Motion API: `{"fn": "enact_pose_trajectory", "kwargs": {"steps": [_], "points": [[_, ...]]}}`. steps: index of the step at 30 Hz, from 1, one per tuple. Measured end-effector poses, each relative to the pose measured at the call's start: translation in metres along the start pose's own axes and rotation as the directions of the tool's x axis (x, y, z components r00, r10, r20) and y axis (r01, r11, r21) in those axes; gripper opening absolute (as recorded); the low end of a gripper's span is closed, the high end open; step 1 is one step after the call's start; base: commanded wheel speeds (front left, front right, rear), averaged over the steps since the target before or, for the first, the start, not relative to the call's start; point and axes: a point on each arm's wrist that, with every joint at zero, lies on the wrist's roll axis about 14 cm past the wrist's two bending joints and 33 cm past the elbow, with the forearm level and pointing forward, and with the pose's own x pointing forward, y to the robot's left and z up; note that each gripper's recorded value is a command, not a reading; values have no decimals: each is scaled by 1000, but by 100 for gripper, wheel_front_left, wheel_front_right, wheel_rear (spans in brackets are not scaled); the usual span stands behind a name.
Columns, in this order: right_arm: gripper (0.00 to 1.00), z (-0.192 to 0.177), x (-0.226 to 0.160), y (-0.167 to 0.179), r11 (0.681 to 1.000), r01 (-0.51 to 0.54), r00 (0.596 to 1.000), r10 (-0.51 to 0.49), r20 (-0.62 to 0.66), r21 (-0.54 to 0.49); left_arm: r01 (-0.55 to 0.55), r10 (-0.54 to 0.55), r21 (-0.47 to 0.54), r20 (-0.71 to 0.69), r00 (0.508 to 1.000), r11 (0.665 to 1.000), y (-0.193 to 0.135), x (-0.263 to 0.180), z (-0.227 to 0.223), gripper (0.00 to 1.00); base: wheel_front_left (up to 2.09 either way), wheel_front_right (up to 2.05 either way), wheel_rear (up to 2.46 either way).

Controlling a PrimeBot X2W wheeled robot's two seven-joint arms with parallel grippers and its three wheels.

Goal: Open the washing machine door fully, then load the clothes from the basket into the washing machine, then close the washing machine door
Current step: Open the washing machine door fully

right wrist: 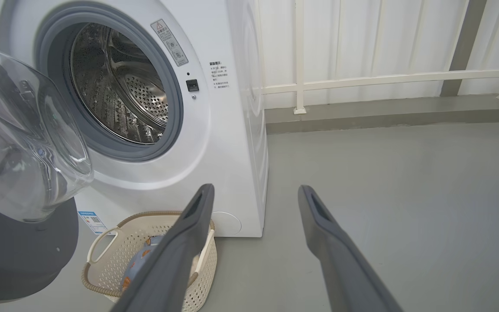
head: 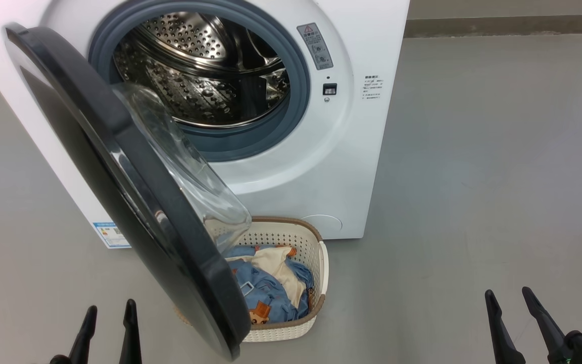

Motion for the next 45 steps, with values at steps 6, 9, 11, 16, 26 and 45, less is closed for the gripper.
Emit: {"fn": "enact_pose_trajectory", "kwargs": {"steps": [6, 9, 11, 16, 26, 45], "points": [[100, -1, 0, 1, 1000, -1, 1000, 1, -2, 0, -1, 1, 0, 0, 1000, 1000, 0, 0, 0, 100, 0, 0, 0], [100, -1, 0, 1, 1000, -2, 1000, 2, -4, 1, -1, 1, 0, -1, 1000, 1000, 0, 0, 0, 100, 0, 0, 0], [100, -1, 0, 1, 1000, -2, 1000, 2, -4, 1, -2, 2, 0, 0, 1000, 1000, 1, 0, 0, 100, 0, 0, 0], [100, -1, 0, 2, 1000, -5, 1000, 5, -4, 1, -7, 7, 2, 3, 1000, 1000, 2, 0, 1, 62, 0, 0, 0], [100, -1, 1, 5, 1000, -13, 1000, 13, -3, 4, -86, 84, 22, 63, 994, 996, 29, -1, 21, 0, 0, 0, 0], [100, -8, 2, 15, 999, -40, 999, 40, -24, 14, -105, -78, 270, 590, 803, 957, 0, 10, 211, 0, 0, 0, 0]]}}
